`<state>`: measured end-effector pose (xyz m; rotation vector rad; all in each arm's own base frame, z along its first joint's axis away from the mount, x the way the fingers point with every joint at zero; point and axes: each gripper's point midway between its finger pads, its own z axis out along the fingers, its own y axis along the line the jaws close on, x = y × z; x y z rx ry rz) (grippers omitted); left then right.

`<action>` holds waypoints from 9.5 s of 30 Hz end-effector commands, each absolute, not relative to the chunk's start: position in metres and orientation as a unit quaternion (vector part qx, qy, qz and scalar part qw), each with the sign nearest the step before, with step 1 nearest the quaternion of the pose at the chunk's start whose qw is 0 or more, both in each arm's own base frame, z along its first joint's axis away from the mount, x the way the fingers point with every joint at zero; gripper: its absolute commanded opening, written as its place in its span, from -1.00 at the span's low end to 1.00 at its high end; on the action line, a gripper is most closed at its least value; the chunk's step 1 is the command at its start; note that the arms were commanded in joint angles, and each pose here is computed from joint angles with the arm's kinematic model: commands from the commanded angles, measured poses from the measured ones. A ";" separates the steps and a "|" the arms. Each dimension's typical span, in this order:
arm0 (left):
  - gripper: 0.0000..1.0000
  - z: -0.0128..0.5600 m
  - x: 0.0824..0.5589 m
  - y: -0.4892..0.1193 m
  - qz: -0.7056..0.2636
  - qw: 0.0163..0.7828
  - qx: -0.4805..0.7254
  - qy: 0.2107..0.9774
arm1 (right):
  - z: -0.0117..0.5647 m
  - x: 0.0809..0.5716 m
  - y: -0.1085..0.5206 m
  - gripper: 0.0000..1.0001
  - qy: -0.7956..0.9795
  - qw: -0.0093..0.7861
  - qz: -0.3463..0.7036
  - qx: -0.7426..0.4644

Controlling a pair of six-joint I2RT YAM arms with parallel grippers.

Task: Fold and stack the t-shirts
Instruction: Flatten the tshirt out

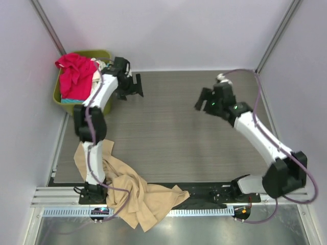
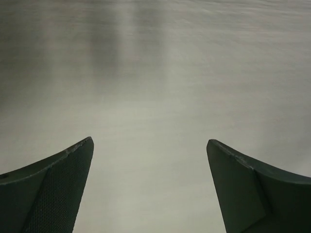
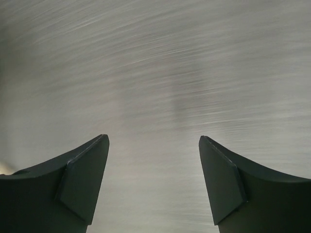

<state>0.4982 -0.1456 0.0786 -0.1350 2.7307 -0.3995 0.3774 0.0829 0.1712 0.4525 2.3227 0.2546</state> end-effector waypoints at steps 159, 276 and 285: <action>-1.00 0.010 0.450 -0.216 -0.150 0.242 -0.061 0.957 | 0.113 0.334 0.049 -0.98 0.902 0.365 0.107 0.206; 0.86 0.028 0.612 -0.123 -0.082 0.297 -0.153 0.939 | 0.022 0.579 0.048 0.58 0.920 0.278 0.152 0.230; 0.99 0.191 0.622 -0.121 -0.120 0.435 -0.124 0.884 | 0.109 0.631 0.057 0.72 0.887 0.376 0.197 0.182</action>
